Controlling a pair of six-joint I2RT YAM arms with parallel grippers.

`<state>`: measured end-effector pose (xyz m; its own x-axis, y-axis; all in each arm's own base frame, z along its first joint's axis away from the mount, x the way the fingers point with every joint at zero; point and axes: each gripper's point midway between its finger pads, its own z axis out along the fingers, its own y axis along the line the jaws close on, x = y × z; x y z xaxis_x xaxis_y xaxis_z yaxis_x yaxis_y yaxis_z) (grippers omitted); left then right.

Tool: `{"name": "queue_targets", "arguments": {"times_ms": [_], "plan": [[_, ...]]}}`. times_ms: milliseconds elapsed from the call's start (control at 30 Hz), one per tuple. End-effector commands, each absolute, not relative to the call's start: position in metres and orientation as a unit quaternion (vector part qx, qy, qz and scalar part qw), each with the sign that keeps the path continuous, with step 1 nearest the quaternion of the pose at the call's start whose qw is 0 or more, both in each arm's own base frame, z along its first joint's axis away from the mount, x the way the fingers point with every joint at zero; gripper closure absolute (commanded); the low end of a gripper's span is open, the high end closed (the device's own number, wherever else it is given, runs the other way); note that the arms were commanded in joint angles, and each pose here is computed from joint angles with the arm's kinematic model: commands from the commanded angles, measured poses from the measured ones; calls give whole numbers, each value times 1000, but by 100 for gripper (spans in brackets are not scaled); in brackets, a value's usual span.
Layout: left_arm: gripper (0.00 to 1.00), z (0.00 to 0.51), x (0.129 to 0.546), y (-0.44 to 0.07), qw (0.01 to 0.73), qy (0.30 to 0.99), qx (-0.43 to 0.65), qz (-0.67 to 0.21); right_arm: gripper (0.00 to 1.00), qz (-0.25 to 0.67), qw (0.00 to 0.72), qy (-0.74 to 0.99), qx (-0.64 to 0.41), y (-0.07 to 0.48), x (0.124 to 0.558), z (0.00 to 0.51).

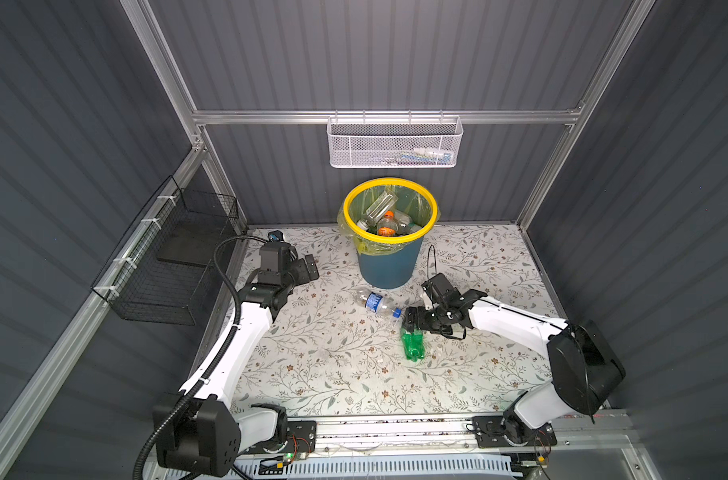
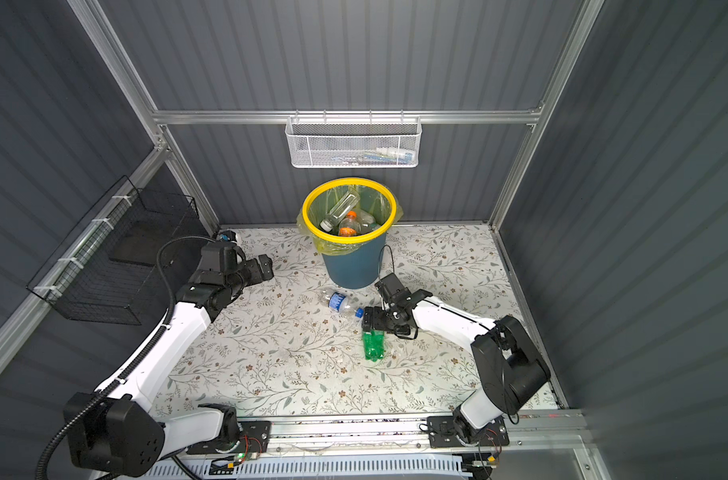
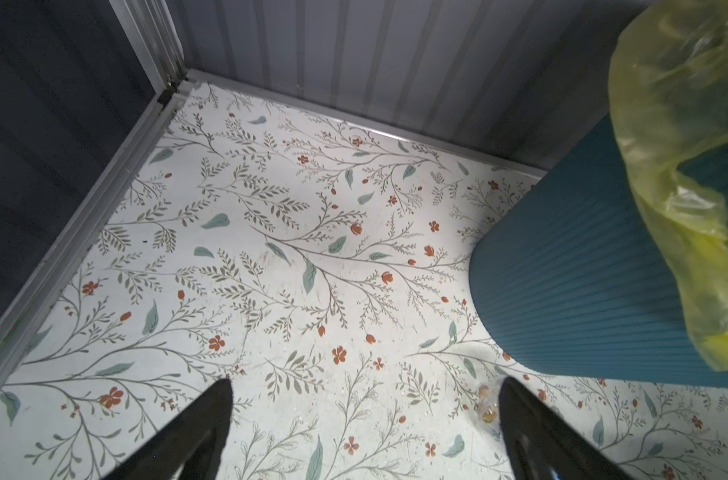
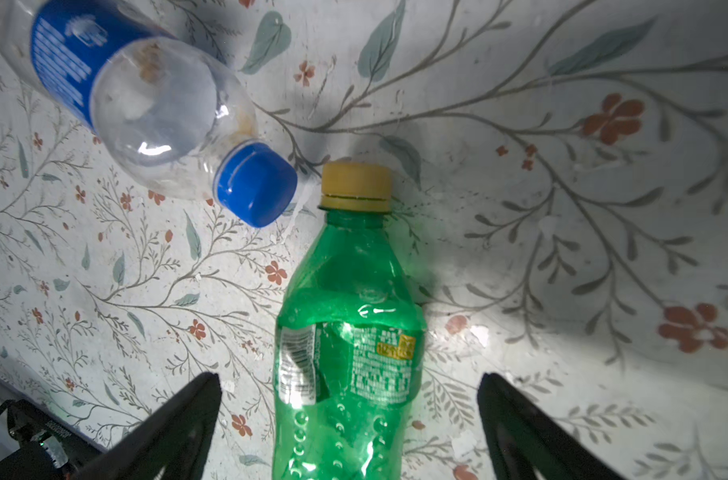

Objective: Throw the plastic bottles in the bin
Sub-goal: 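Lower the right gripper onto the green Sprite bottle and grasp it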

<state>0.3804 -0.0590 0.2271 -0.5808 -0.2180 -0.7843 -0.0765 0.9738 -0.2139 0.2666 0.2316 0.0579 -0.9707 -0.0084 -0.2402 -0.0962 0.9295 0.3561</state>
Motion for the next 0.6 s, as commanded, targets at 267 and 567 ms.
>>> {"name": "queue_targets", "arguments": {"times_ms": [267, 567], "plan": [[0, 219, 377, -66, 452, 881, -86, -113, 5, 130, 91, 986, -45, 237, 248, 31], [0, 208, 374, -68, 442, 885, -83, -117, 21, 111, 100, 988, -43, 234, 250, 32]]}}
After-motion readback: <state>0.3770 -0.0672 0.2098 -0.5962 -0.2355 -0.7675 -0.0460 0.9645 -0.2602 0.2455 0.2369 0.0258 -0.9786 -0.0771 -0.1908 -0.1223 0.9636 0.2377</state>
